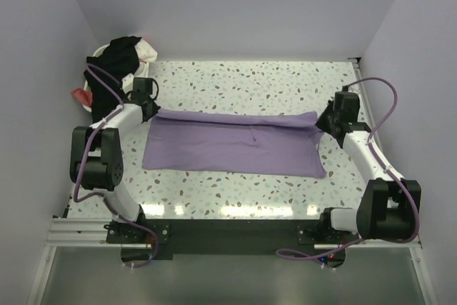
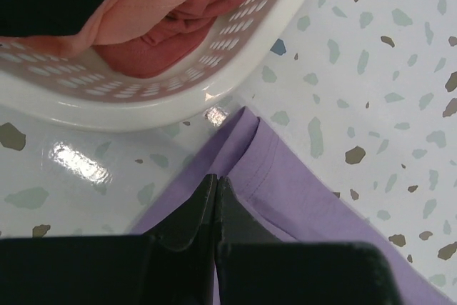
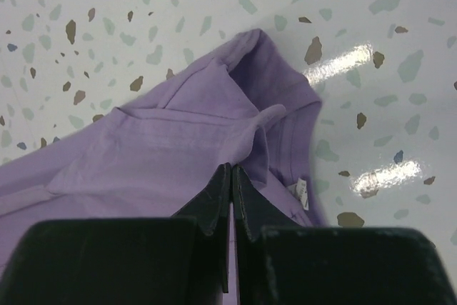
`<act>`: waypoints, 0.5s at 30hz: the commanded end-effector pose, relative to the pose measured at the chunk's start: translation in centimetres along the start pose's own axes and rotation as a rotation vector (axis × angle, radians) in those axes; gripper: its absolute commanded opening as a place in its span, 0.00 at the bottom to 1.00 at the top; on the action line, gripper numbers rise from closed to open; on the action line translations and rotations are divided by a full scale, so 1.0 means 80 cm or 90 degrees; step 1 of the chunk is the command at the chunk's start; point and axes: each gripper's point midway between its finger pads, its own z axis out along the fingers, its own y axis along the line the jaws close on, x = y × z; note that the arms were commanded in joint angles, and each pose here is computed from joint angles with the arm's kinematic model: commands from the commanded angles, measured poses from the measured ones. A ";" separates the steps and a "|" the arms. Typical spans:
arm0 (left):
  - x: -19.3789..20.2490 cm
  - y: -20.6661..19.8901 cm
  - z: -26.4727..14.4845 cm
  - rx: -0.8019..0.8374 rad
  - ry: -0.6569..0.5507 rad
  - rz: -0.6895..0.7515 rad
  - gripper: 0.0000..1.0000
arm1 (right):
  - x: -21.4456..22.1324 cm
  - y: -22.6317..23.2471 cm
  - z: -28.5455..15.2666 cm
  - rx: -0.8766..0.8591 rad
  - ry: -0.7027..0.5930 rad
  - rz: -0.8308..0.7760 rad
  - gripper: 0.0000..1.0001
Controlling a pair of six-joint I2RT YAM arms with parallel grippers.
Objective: Fold and stack the t-shirts
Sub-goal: Fold the tshirt
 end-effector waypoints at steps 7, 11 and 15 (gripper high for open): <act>-0.012 0.014 -0.024 0.005 -0.030 -0.043 0.00 | 0.003 0.002 -0.019 -0.024 -0.016 0.013 0.00; -0.007 0.021 -0.028 0.005 -0.025 -0.050 0.00 | 0.012 -0.002 -0.022 -0.024 -0.011 0.014 0.00; -0.001 0.029 -0.030 0.004 -0.021 -0.055 0.00 | 0.023 -0.006 -0.025 -0.024 -0.001 0.018 0.00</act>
